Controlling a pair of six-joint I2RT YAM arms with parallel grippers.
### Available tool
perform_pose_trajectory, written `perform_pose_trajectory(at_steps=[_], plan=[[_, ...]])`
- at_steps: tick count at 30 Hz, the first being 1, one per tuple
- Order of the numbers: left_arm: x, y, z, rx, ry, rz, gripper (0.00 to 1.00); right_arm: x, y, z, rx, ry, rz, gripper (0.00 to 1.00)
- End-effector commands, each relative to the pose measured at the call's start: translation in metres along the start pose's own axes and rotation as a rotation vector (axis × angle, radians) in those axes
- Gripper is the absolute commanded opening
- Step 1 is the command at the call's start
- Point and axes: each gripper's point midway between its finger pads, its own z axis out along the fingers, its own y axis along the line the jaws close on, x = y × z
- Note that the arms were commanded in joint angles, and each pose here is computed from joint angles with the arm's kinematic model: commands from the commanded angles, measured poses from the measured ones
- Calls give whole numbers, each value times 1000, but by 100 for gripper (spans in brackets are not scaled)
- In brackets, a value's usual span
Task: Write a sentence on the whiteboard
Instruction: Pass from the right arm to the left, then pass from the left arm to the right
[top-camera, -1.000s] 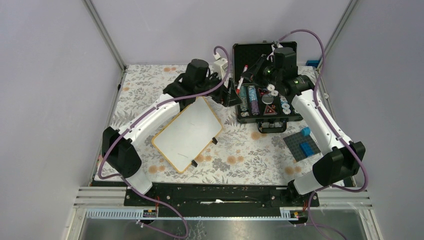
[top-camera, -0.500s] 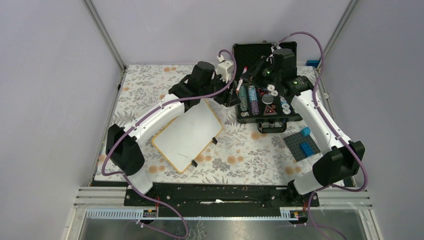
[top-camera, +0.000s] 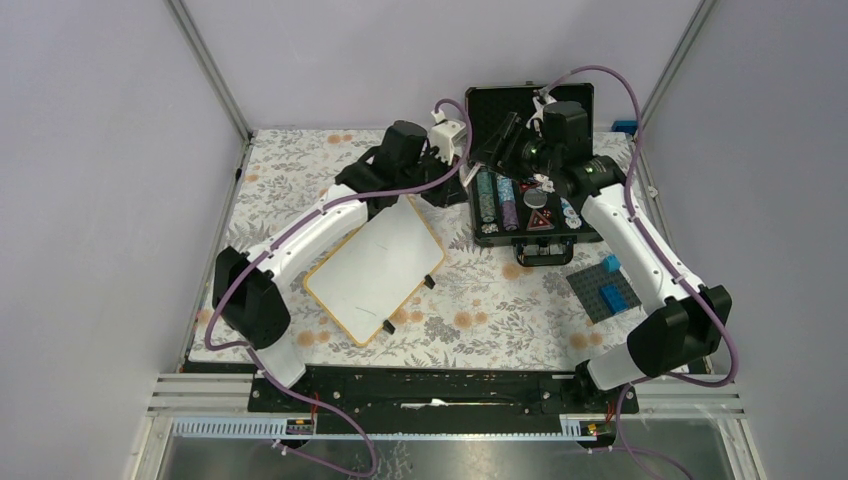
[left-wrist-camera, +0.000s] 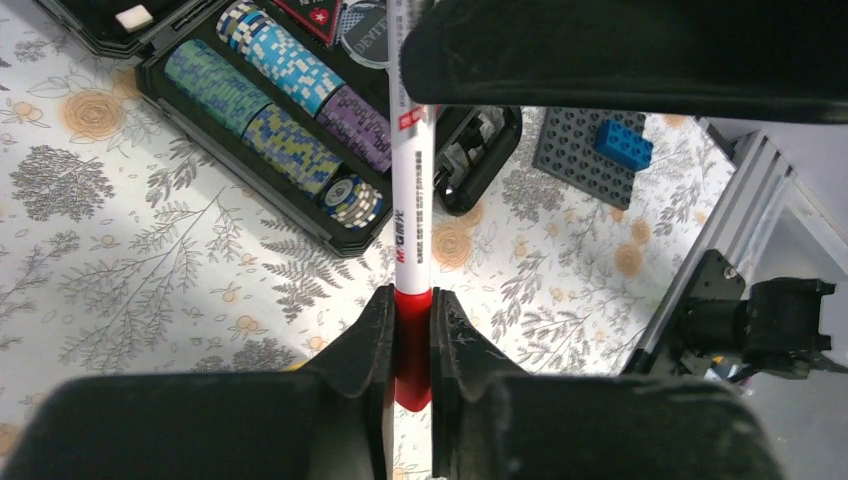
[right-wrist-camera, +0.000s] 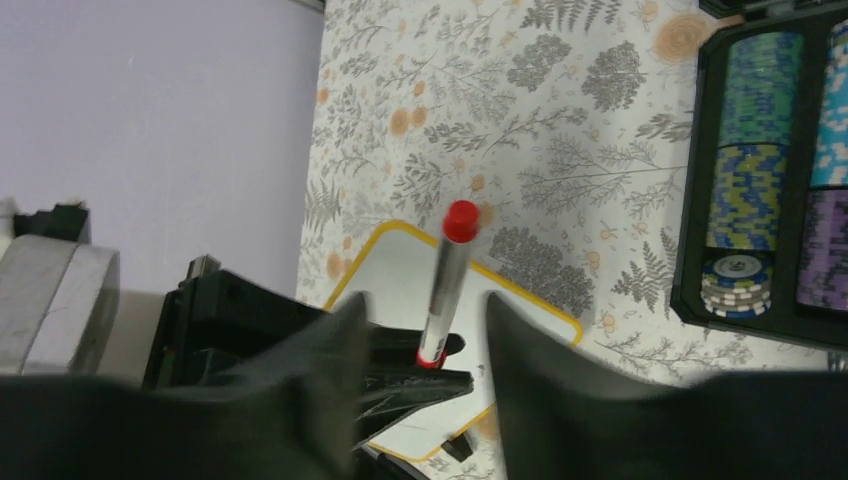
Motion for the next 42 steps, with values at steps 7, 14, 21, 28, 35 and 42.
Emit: perform_pose_trajectory(at_steps=[7,14,21,28,35,42], plan=[[8,-16,-51,154,42,358,0,21,24,-38,-333,148,-160,91],[28,-17,-88,199,141,594,0,63,39,-65,-601,343,-227,95],[49,-22,-95,262,242,678,0,78,62,-81,-769,403,-233,78],[45,-33,-85,265,228,674,0,97,56,-75,-735,462,-239,70],[41,-36,-79,265,211,688,0,115,55,-68,-708,511,-282,55],[44,-32,-77,252,222,699,0,126,48,-67,-687,555,-300,49]])
